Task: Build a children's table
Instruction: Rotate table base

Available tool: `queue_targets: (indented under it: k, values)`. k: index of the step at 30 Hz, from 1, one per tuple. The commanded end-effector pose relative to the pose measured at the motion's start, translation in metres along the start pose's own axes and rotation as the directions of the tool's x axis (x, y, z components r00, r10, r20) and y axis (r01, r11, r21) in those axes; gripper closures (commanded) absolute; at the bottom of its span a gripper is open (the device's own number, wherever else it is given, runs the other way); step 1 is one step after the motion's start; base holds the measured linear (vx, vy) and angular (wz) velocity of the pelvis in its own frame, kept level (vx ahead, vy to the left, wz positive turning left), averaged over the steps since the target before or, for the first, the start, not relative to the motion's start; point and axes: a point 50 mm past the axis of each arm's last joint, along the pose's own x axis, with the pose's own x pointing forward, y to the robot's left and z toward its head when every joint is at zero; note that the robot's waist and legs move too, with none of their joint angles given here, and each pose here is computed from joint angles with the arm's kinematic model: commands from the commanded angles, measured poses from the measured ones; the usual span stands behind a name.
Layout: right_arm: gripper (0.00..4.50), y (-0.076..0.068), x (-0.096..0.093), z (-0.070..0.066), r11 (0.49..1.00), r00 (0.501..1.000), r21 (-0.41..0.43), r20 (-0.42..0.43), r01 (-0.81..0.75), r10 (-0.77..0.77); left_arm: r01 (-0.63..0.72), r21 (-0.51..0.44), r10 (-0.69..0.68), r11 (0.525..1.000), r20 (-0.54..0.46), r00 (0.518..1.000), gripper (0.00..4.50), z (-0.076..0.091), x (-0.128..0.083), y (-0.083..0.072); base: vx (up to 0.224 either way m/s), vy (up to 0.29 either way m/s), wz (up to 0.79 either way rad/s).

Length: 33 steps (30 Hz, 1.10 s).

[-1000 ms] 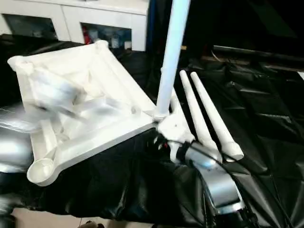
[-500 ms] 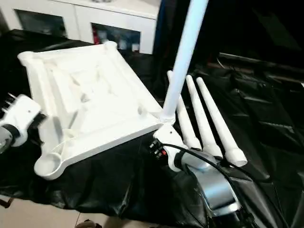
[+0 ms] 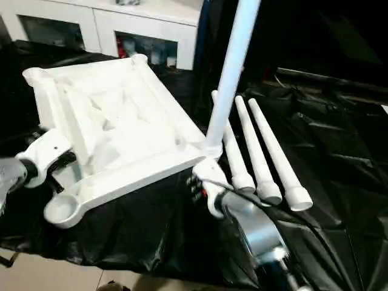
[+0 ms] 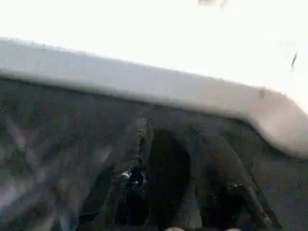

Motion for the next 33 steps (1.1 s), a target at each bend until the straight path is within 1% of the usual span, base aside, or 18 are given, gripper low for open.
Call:
queue_targets:
  k: [1, 3, 5, 8, 9, 10, 11, 12, 13, 15, 16, 18, 19, 20, 21, 25, 28, 33]
  values:
    - [3.56, -0.008, 0.004, 0.004, 0.999, 0.999, 0.017, 0.025, 0.037, -0.037, 0.088, 0.057, -0.086, 0.994, -0.04, 0.996, 4.5, -0.002, 0.0, -0.006, 0.0, 0.0, 0.0]
    - [3.77, -0.009, 0.012, 0.01, 0.999, 0.998, 0.005, 0.043, 0.041, -0.041, 0.199, 0.084, -0.196, 0.976, -0.044, 0.98, 4.5, 0.002, -0.003, -0.014, 0.0, 0.0, 0.0]
    - [3.87, -0.009, 0.015, 0.011, 0.999, 0.998, 0.008, 0.043, 0.04, -0.041, 0.236, 0.091, -0.233, 0.968, -0.043, 0.972, 4.5, 0.004, -0.005, -0.017, 0.0, 0.0, 0.0]
    - [4.06, -0.009, 0.023, 0.011, 0.999, 0.999, -0.003, 0.034, 0.033, -0.033, 0.351, 0.113, -0.349, 0.93, -0.038, 0.936, 4.5, 0.009, -0.009, -0.03, 0.0, 0.0, 0.0]
    - [4.14, -0.008, 0.027, 0.011, 0.999, 0.999, -0.004, 0.032, 0.032, -0.032, 0.406, 0.115, -0.406, 0.907, -0.021, 0.914, 4.5, 0.013, -0.009, -0.039, 0.0, 0.0, 0.0]
    - [4.24, -0.008, 0.028, 0.011, 1.0, 0.999, -0.003, 0.032, 0.031, -0.031, 0.418, 0.116, -0.419, 0.901, -0.014, 0.908, 4.5, 0.014, -0.009, -0.041, 0.0, 0.0, 0.0]
    - [4.24, -0.007, 0.033, 0.011, 1.0, 0.999, 0.003, 0.033, 0.026, -0.026, 0.476, 0.121, -0.481, 0.871, 0.015, 0.877, 4.5, 0.021, -0.009, -0.051, 0.0, 0.0, 0.0]
    - [4.38, -0.006, 0.037, 0.012, 1.0, 0.999, -0.005, 0.042, 0.022, -0.021, 0.505, 0.12, -0.515, 0.854, 0.063, 0.855, 4.5, 0.03, -0.007, -0.06, 0.0, 0.0, 0.0]
    - [4.38, -0.006, 0.037, 0.013, 1.0, 0.999, -0.005, 0.043, 0.021, -0.021, 0.509, 0.122, -0.519, 0.852, 0.074, 0.852, 4.5, 0.032, -0.007, -0.061, 0.0, 0.0, 0.0]
    - [4.46, -0.004, 0.04, 0.014, 1.0, 0.999, -0.003, 0.047, 0.013, -0.013, 0.529, 0.124, -0.543, 0.84, 0.148, 0.827, 4.5, 0.047, -0.003, -0.071, 0.0, 0.0, 0.0]
    - [4.46, -0.004, 0.041, 0.014, 1.0, 0.999, -0.003, 0.048, 0.012, -0.011, 0.532, 0.124, -0.546, 0.837, 0.156, 0.823, 4.5, 0.048, -0.003, -0.072, 0.0, 0.0, 0.0]
    - [4.46, -0.002, 0.044, 0.016, 1.0, 0.998, -0.011, 0.058, 0.001, 0.0, 0.518, 0.136, -0.536, 0.844, 0.221, 0.815, 4.5, 0.065, 0.004, -0.08, 0.0, 0.0, 0.0]
    - [4.46, -0.001, 0.046, 0.018, 1.0, 0.998, -0.017, 0.065, -0.005, 0.006, 0.487, 0.138, -0.506, 0.862, 0.263, 0.821, 4.5, 0.078, 0.012, -0.082, 0.0, 0.0, 0.0]
    - [4.46, -0.001, 0.046, 0.018, 1.0, 0.998, -0.017, 0.065, -0.005, 0.006, 0.487, 0.138, -0.506, 0.862, 0.263, 0.821, 4.5, 0.078, 0.012, -0.082, 0.0, 0.0, 0.0]
    - [4.46, -0.001, 0.048, 0.019, 1.0, 0.998, -0.019, 0.069, -0.008, 0.009, 0.447, 0.132, -0.465, 0.885, 0.289, 0.837, 4.5, 0.086, 0.02, -0.081, 0.0, 0.0, 0.0]
    - [4.46, -0.001, 0.051, 0.02, 1.0, 0.997, -0.022, 0.075, -0.007, 0.009, 0.398, 0.116, -0.414, 0.91, 0.302, 0.859, 4.5, 0.093, 0.029, -0.078, 0.0, 0.0, 0.0]
    - [4.46, -0.003, 0.051, 0.02, 1.0, 0.997, -0.027, 0.081, 0.002, 0.0, 0.323, 0.091, -0.335, 0.942, 0.319, 0.887, 4.5, 0.101, 0.039, -0.071, 0.0, 0.0, 0.0]
    - [4.46, -0.017, 0.046, 0.025, 0.997, 0.992, -0.02, 0.105, 0.069, -0.067, 0.309, 0.094, -0.322, 0.946, 0.329, 0.888, 4.5, 0.106, 0.039, -0.07, 0.0, 0.0, 0.0]
